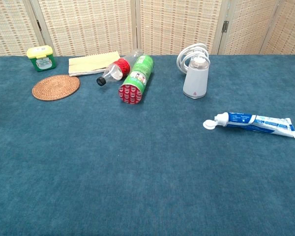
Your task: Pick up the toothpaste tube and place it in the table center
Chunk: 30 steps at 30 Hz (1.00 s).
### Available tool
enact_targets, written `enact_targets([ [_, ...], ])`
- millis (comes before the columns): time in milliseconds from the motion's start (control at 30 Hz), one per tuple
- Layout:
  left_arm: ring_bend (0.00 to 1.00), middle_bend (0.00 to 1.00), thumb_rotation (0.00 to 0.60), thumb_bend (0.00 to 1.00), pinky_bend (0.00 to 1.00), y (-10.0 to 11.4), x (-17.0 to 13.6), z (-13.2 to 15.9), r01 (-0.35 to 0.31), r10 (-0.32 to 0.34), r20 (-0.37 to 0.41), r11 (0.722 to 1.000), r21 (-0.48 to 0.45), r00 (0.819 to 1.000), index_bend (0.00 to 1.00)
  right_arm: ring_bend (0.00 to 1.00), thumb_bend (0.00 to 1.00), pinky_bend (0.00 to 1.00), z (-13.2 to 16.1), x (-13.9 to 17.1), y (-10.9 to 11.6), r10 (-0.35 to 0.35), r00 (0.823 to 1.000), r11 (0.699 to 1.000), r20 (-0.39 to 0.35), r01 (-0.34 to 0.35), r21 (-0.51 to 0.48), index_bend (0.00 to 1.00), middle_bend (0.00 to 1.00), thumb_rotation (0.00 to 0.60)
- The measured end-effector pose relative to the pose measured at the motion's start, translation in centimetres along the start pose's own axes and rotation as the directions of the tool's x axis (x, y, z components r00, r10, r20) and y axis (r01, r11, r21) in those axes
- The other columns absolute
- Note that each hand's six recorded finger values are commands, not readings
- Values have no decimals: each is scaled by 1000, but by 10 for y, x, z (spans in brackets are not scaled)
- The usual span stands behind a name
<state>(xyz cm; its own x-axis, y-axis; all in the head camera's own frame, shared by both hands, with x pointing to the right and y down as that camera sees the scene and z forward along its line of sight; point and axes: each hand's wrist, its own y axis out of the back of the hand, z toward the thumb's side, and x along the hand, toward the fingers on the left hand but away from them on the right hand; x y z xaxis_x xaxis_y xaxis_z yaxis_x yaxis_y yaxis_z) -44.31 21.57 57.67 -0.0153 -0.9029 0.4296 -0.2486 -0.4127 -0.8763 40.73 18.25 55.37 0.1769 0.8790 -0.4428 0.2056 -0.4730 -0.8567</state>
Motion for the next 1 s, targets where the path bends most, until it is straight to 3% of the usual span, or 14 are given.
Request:
enact_targets([
  [233,0,0,600,70,139,-2,0,0,-23,19,28,988,150,999,116,167,127,263,-3,1,-5,42,999,999,8,-42,-15,139,218,600],
  [700,0,0,600,70,139,-5,-5,-1,-15,8,40,984,179,999,123,167,150,263,0,-1,-9,27,1000,1000,-13,-27,-6,139,227,600],
  [1000,0,0,600,70,139,-4,-7,2,-12,4,50,986,164,999,123,167,225,263,10,-29,-29,125,991,992,-47,-125,15,139,249,600],
])
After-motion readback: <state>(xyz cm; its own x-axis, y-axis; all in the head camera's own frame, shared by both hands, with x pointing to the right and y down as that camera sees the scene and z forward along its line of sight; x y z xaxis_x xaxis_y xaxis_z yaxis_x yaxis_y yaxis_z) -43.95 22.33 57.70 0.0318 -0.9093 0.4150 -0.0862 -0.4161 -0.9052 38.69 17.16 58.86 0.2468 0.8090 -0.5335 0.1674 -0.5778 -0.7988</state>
